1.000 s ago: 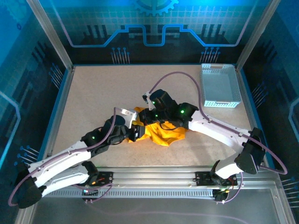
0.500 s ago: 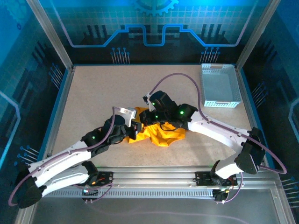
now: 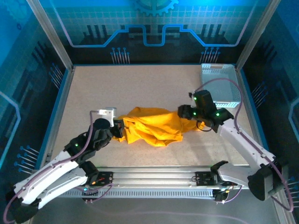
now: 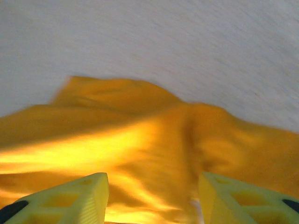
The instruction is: Fold the inside-out t-shirt
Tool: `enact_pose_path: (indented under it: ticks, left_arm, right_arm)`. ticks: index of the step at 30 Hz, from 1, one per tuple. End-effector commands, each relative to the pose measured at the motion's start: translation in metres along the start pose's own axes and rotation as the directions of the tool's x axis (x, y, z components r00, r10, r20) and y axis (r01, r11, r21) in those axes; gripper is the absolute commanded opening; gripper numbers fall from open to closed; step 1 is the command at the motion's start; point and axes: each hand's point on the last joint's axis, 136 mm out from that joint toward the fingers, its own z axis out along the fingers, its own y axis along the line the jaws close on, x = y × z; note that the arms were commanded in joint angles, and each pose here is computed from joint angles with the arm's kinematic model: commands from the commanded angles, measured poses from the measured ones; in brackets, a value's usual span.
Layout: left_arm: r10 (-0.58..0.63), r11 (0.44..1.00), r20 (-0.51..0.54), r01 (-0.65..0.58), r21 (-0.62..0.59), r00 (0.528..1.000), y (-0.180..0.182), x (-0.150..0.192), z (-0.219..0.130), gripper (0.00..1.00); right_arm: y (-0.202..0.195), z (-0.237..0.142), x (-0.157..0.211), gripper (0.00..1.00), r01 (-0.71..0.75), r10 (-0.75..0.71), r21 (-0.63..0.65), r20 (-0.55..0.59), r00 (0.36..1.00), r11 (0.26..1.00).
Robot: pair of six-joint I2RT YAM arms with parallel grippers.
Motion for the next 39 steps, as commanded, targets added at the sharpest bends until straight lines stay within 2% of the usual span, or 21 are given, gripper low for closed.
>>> enact_pose_path:
  ticks: [1, 6, 14, 20, 22, 25, 26, 27, 32, 35, 39]
  left_arm:
    - [-0.059, 0.991, 0.019, 0.061, -0.119, 0.998, 0.031, 0.005, -0.003, 0.0]
    - [-0.064, 0.988, 0.007, 0.064, -0.138, 0.998, 0.036, 0.007, 0.0, 0.0]
    - [-0.059, 0.987, 0.004, 0.059, -0.151, 0.998, 0.038, 0.008, 0.001, 0.0]
    - [-0.059, 0.984, 0.013, 0.06, -0.165, 0.998, 0.041, 0.004, -0.001, 0.0]
    - [-0.057, 0.984, 0.02, 0.059, -0.17, 0.998, 0.041, 0.001, -0.002, 0.0]
    - [-0.055, 0.982, 0.036, 0.06, -0.181, 0.998, 0.043, -0.006, -0.005, 0.0]
    - [-0.055, 0.979, 0.047, 0.063, -0.196, 0.997, 0.045, -0.01, -0.007, 0.0]
    - [-0.055, 0.975, 0.06, 0.066, -0.214, 0.997, 0.048, -0.016, -0.011, 0.0]
    - [-0.059, 0.937, 0.198, 0.122, -0.328, 0.979, 0.065, -0.067, -0.043, 0.0]
    - [-0.06, 0.908, 0.343, 0.194, -0.372, 0.937, 0.071, -0.114, -0.079, 0.0]
    - [-0.005, 0.904, 0.509, 0.221, -0.366, 0.861, 0.062, -0.177, -0.123, 0.0]
  right_arm:
    - [-0.061, 0.019, 0.048, 0.52, -0.102, 0.121, 0.167, -0.113, 0.986, 0.981]
    - [-0.11, 0.035, 0.066, 0.52, -0.249, 0.283, 0.247, -0.11, 0.953, 0.936]
    - [-0.101, 0.054, 0.051, 0.48, -0.28, 0.292, 0.119, -0.103, 0.951, 0.953]
    - [-0.121, 0.063, 0.056, 0.32, -0.278, 0.309, 0.219, -0.122, 0.943, 0.935]
    - [-0.124, 0.064, 0.057, 0.24, -0.273, 0.308, 0.235, -0.128, 0.943, 0.933]
    - [-0.121, 0.058, 0.049, 0.07, -0.268, 0.293, 0.215, -0.096, 0.951, 0.939]
    - [-0.119, 0.052, 0.044, 0.01, -0.265, 0.287, 0.211, -0.078, 0.955, 0.941]
    - [-0.117, 0.043, 0.038, 0.0, -0.258, 0.275, 0.208, -0.057, 0.96, 0.944]
    - [-0.106, -0.034, -0.013, 0.0, -0.22, 0.196, 0.202, 0.136, 0.971, 0.954]
    - [-0.098, -0.101, -0.053, 0.0, -0.229, 0.169, 0.179, 0.301, 0.939, 0.957]
    - [-0.079, -0.177, -0.094, 0.0, -0.214, 0.135, 0.128, 0.453, 0.882, 0.969]
